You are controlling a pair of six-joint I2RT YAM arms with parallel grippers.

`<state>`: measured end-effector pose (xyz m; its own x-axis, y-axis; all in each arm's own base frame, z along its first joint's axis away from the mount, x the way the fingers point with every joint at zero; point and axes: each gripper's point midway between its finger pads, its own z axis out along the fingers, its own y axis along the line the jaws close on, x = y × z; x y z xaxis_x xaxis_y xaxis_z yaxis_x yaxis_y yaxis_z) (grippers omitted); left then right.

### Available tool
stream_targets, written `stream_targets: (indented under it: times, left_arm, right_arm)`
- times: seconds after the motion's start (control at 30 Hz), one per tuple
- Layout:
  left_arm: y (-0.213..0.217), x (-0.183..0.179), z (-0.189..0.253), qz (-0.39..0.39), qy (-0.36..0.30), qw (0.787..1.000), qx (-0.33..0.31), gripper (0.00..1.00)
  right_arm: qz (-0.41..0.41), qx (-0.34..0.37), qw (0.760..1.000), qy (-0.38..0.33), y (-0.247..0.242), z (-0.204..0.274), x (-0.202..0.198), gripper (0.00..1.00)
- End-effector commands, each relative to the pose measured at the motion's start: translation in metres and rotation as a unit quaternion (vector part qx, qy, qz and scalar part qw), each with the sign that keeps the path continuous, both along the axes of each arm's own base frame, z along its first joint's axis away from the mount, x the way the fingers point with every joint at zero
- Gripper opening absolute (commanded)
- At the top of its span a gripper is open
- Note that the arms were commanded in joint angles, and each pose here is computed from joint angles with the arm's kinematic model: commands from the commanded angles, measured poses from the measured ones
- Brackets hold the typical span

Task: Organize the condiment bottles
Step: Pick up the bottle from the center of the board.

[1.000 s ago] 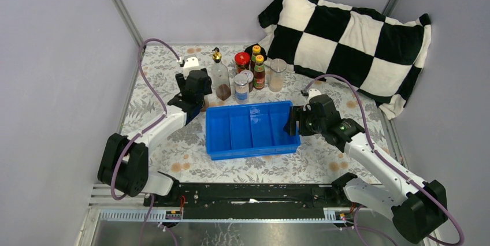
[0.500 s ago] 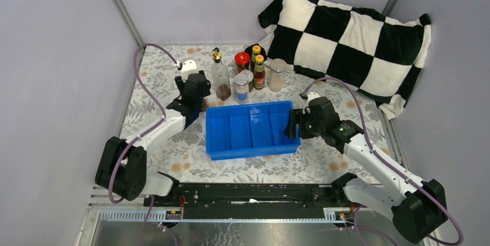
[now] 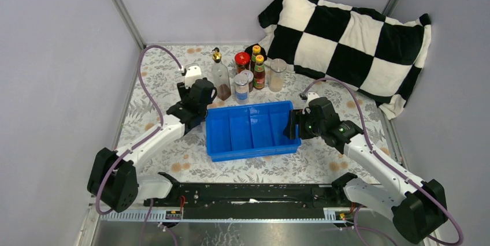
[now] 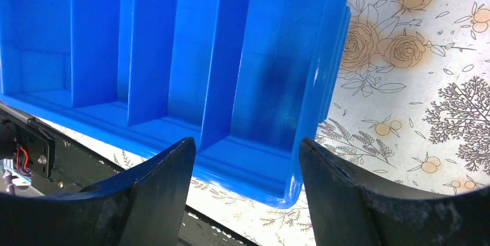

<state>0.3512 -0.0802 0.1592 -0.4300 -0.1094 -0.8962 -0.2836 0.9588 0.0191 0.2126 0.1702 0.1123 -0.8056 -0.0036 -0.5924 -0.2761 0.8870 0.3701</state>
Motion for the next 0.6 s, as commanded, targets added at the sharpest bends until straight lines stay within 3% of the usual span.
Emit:
stream_targets:
  times: [0.0, 0.27, 0.57]
  left_arm:
    - [0.011, 0.002, 0.057, 0.045, -0.064, 0.997, -0.015, 0.29]
    - [0.007, -0.010, 0.097, 0.044, -0.087, 0.995, -0.032, 0.29]
    - [-0.027, -0.033, 0.133, 0.012, -0.097, 0.994, -0.042, 0.29]
  right_arm:
    - [0.011, 0.022, 1.000, -0.016, 0.008, 0.012, 0.001, 0.73]
    - [0.013, 0.028, 0.999, -0.015, 0.011, 0.013, 0.001, 0.73]
    - [0.013, 0.037, 0.999, -0.014, 0.013, 0.014, 0.000, 0.73]
